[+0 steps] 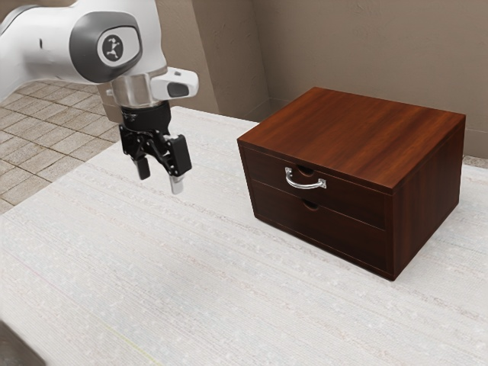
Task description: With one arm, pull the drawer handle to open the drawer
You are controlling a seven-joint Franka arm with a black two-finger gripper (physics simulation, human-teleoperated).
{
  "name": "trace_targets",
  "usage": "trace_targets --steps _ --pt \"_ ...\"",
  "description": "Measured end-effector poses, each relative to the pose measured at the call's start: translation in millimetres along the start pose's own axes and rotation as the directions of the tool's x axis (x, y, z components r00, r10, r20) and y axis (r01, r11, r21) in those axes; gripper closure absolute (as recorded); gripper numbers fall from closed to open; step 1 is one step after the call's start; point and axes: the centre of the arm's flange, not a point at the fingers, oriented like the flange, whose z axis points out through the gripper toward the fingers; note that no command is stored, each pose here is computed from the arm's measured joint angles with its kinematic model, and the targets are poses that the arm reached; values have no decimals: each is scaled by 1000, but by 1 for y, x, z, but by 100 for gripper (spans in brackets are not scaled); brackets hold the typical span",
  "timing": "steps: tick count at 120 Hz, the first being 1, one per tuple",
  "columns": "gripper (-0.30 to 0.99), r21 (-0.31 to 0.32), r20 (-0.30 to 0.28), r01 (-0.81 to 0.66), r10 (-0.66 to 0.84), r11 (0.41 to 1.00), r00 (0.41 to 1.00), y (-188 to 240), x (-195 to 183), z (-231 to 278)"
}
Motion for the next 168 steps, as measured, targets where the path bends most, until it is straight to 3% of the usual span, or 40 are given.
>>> trace_targets --steps 27,32,38,44,50,62,67,72,95,115,143,168 --pt "0 1 -13 16 -15 1000 1000 -8 -4 -5" --pt "0 6 -67 14 -14 1000 998 -8 -17 -32" --pt "0 31 -202 -53 58 998 978 10 -39 -84" --pt "0 81 -297 -215 230 973 927 58 -46 -116" --pt "0 140 -334 -411 433 901 837 122 -48 -130" --pt "0 223 -314 -720 748 657 585 249 -58 -127" --pt "0 247 -301 -783 813 571 498 277 -62 -125" --pt "0 261 -287 -814 847 519 448 283 -59 -121" --pt "0 250 -221 -840 873 481 434 195 10 -78" --pt "0 251 -152 -896 929 367 337 181 36 -51" --pt "0 228 -114 -952 977 204 182 173 50 -25" --pt "0 221 -94 -968 990 119 100 157 65 2"
